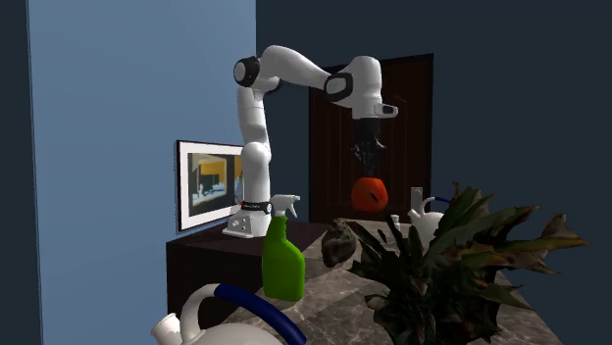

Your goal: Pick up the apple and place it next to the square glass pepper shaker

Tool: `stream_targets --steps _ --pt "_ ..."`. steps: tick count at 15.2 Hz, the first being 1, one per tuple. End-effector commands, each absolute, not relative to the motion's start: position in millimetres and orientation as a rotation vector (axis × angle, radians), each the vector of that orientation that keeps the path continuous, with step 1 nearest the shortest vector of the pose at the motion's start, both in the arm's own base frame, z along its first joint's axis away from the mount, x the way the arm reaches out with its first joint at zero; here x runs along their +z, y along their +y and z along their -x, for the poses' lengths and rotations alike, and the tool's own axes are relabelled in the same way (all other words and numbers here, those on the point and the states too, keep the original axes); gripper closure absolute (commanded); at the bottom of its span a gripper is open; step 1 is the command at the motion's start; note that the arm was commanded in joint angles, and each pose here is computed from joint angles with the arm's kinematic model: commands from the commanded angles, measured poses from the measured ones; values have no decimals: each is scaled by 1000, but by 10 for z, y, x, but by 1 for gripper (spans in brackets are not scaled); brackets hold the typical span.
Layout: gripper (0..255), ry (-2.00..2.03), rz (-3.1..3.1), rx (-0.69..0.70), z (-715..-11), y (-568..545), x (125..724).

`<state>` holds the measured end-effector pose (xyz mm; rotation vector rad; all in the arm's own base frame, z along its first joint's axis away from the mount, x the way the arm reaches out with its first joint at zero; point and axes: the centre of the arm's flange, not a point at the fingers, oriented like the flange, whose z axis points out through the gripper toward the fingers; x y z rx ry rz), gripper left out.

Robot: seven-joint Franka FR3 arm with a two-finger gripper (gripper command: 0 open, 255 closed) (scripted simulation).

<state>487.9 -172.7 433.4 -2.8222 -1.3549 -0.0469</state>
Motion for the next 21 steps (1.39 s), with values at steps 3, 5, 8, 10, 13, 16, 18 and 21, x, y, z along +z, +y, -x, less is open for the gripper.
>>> stream_targets --steps 3,5,8,10,13,16,18,21 --pt "255 -1353 2825 -47 -4898 -1200 4358" --pt "255 -1353 2825 -47 -4916 -937 4359" --pt "255 -1353 2825 -47 -4943 -542 4360" --pt "255 -1353 2825 -47 -4961 -278 4361" --pt "255 -1353 2825 -47 -4988 117 4363" --pt "255 -1353 2825 -47 -5010 446 4312" --pt "255 -1353 2825 -47 -5010 446 4206" --pt "255 -1353 2825 -47 -5010 446 4048"
